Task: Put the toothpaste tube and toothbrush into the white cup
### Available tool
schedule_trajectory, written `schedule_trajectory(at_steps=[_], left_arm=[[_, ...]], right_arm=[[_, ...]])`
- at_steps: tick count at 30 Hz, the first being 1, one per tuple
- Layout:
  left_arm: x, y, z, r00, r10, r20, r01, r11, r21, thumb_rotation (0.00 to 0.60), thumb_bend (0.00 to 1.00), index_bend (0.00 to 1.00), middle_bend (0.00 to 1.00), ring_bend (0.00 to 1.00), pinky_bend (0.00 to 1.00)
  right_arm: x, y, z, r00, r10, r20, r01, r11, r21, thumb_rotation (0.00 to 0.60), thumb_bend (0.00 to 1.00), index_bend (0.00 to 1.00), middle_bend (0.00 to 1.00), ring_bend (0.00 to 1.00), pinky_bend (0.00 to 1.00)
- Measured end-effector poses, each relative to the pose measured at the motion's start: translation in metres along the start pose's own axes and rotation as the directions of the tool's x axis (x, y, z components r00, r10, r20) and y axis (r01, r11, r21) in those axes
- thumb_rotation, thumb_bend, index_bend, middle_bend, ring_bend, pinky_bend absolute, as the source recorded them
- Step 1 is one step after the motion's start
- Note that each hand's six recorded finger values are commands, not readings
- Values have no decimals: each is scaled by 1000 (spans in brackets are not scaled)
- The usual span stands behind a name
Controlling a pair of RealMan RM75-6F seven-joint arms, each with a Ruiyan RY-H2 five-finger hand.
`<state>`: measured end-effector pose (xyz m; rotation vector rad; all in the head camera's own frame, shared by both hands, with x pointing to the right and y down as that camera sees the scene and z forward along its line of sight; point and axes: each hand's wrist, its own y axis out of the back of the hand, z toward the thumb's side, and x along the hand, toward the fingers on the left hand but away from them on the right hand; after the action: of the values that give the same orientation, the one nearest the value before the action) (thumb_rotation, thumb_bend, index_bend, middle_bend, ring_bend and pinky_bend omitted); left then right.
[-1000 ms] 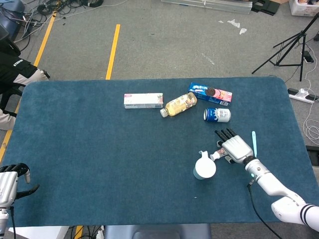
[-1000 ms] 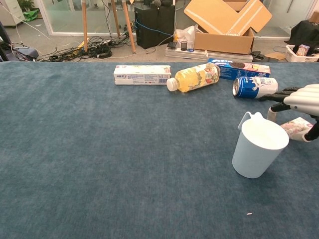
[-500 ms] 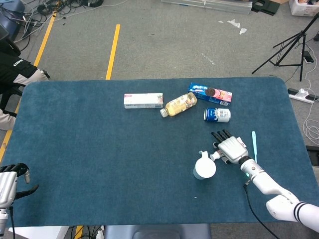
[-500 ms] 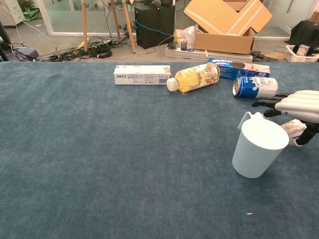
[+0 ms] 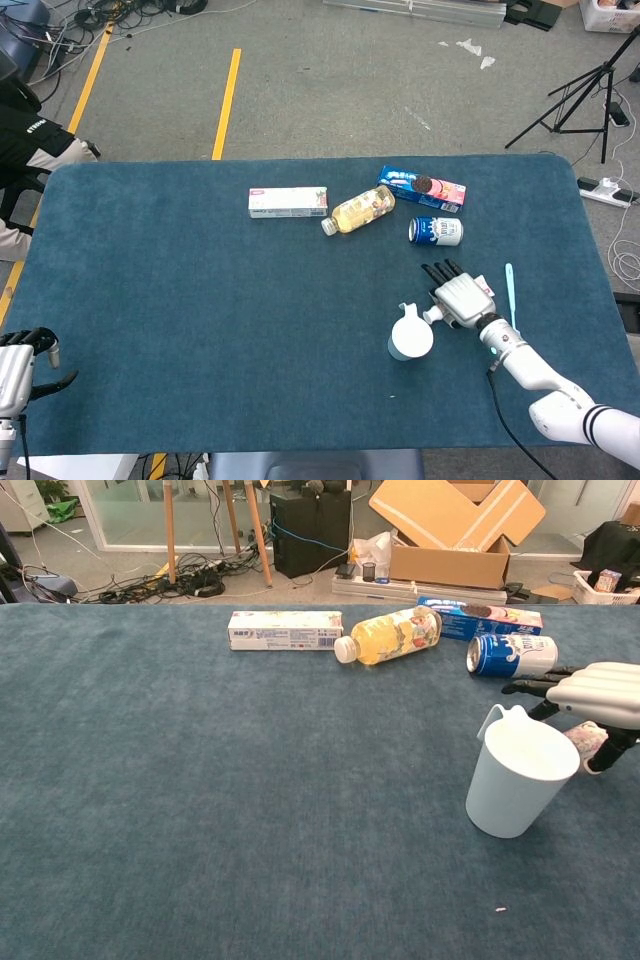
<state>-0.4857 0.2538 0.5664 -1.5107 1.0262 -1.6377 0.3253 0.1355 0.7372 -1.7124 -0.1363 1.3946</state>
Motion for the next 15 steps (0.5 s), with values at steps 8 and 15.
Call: schedule_trajectory(at_steps=[8,15], left_arm=[[0,0,0,1000,-1,0,1,1000,1,600,0,699,439,386,349],[0,0,-1,1000,-1,-2,1,1000,1,600,0,699,439,386,349]], right_arm=[[2,3,-4,999,-27,19,27,1000,-5,600,293,624,0,0,64],[9,13,-14,997,-64,45,65,998,-15,600,297,639,0,0,64]])
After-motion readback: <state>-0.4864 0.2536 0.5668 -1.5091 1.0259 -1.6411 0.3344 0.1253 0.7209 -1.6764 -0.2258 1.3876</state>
